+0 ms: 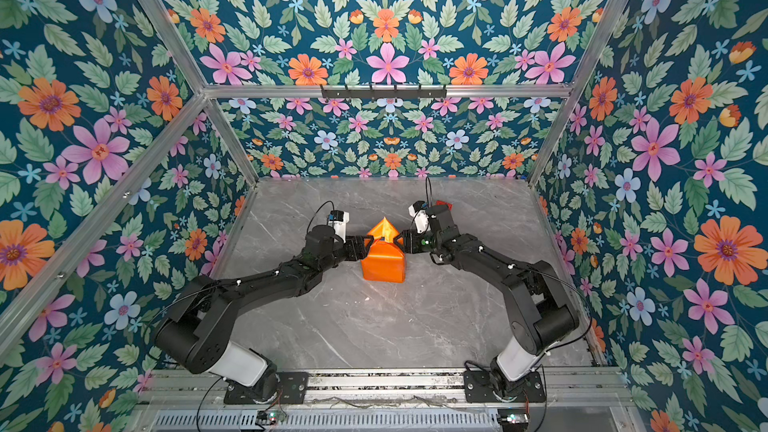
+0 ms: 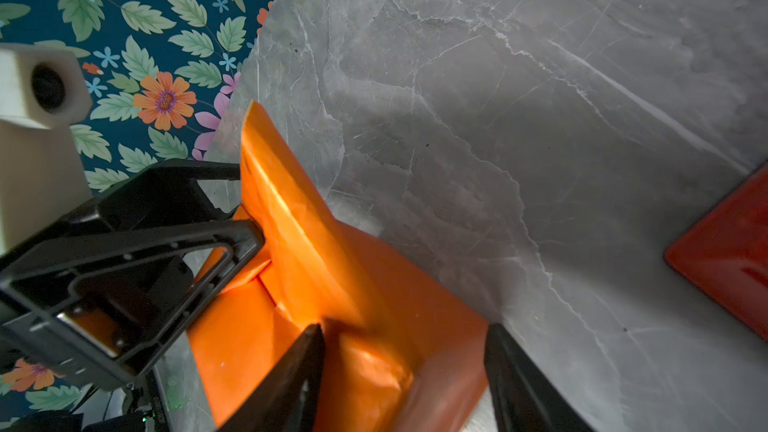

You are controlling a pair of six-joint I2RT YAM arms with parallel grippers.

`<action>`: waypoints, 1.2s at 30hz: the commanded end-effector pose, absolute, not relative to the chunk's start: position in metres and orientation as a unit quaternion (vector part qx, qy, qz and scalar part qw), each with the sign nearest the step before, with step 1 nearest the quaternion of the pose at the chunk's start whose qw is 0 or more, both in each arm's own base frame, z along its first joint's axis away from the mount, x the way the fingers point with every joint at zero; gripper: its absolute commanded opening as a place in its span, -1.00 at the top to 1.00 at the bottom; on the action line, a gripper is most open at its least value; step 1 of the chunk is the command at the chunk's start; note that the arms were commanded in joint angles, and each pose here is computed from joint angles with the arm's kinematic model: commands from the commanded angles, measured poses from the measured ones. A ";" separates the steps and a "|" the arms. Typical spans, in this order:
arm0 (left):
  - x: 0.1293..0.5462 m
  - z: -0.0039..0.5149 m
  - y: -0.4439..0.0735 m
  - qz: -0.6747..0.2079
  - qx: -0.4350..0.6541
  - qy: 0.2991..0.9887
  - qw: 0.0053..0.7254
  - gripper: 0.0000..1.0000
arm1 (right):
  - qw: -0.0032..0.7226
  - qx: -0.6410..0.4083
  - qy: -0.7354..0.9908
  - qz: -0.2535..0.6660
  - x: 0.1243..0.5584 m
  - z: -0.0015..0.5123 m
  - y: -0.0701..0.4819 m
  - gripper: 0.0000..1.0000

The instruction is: Wrap the gift box in paper

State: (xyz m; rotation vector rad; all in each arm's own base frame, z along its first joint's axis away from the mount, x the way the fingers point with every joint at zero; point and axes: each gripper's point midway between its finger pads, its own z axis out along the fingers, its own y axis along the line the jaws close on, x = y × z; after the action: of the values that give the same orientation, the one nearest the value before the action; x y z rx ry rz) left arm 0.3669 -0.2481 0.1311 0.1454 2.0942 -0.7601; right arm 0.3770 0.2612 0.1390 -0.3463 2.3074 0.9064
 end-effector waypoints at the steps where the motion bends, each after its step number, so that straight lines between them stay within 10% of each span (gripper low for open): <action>1: 0.358 0.114 -0.246 -0.288 0.082 0.860 0.414 -0.57 | 0.286 -0.176 0.875 0.348 0.372 0.127 0.268 -0.27; 36: 0.370 0.160 -0.245 -0.320 0.156 0.830 0.429 -0.78 | 0.274 -0.326 0.802 0.420 0.369 0.131 0.289 0.93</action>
State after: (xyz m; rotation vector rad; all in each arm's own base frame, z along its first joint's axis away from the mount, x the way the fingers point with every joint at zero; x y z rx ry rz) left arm 0.3730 -0.2479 0.1564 0.3562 2.0837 -0.8157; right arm 0.3790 0.2929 0.1457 -0.8383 2.0918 1.1389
